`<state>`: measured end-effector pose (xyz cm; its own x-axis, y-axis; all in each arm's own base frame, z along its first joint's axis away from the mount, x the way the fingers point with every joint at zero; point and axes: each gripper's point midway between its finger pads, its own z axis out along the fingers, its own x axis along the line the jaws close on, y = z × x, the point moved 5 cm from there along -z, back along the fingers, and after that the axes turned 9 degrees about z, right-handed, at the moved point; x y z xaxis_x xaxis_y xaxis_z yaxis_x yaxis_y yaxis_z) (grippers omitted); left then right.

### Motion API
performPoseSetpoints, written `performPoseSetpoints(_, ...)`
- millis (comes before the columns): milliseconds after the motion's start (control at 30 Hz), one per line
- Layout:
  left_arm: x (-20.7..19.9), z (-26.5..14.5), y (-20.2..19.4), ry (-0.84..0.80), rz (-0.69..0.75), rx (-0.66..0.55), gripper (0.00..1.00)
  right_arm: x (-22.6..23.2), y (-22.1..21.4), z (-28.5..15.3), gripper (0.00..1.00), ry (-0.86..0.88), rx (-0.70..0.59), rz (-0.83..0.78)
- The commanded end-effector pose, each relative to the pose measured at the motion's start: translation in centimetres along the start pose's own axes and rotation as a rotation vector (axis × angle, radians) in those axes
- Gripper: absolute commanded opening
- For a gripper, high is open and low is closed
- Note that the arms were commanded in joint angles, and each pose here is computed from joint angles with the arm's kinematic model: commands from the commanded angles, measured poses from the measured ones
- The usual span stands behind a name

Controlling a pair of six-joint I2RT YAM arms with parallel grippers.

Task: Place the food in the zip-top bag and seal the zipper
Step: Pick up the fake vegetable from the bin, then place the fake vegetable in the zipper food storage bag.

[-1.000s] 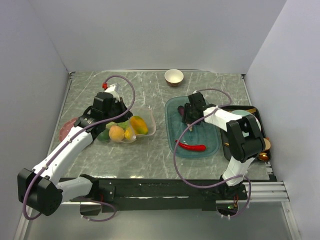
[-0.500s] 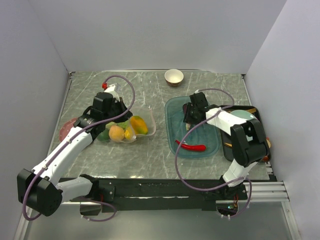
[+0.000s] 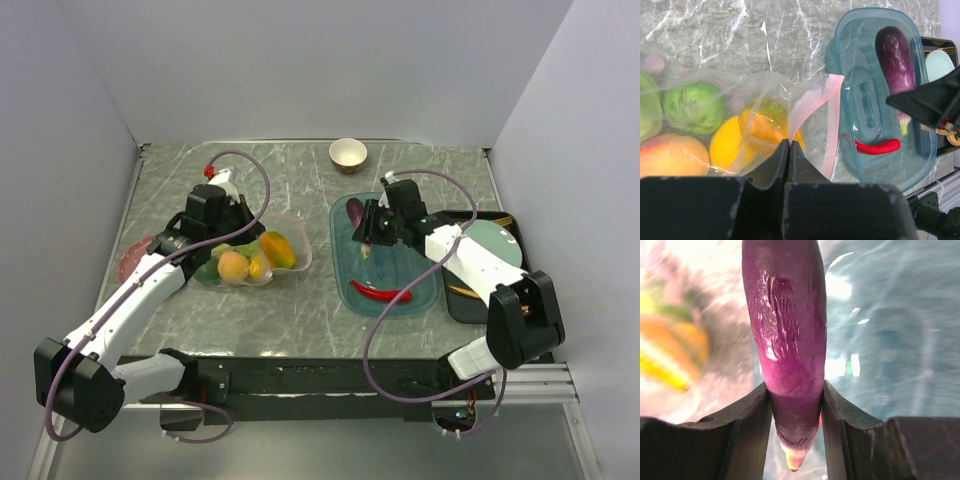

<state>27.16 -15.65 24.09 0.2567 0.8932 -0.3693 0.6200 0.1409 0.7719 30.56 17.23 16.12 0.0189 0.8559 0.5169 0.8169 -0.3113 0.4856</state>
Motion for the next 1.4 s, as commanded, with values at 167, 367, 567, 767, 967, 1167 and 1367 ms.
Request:
performPoseSetpoints(167,-0.7,0.1,1.3,-0.032,-0.005,-0.04,0.01,7.6,-1.7,-4.6,0.38,0.277,0.056,-0.196)
performPoseSetpoints(367,-0.5,0.0,1.5,-0.014,0.002,-0.041,0.01,9.5,-3.5,-5.2,0.38,0.331,0.112,-0.273)
performPoseSetpoints(567,-0.6,0.1,1.3,-0.022,0.003,-0.035,0.01,10.5,-4.9,-5.3,0.38,0.375,0.175,-0.352)
performPoseSetpoints(767,-0.5,0.0,1.5,-0.015,0.01,-0.039,0.01,11.5,-5.9,-5.2,0.39,0.408,0.24,-0.412)
performPoseSetpoints(967,-0.8,-0.3,1.6,-0.028,0.004,-0.042,0.01,13.0,-7.3,-3.4,0.39,0.402,0.321,-0.463)
performPoseSetpoints(1167,-1.0,-0.9,2.3,-0.024,0.018,-0.058,0.01,14.6,-7.8,-1.1,0.4,0.401,0.371,-0.473)
performPoseSetpoints(1367,-1.1,-1.4,2.2,-0.033,0.005,-0.066,0.01,16.0,-7.8,0.7,0.4,0.396,0.387,-0.49)
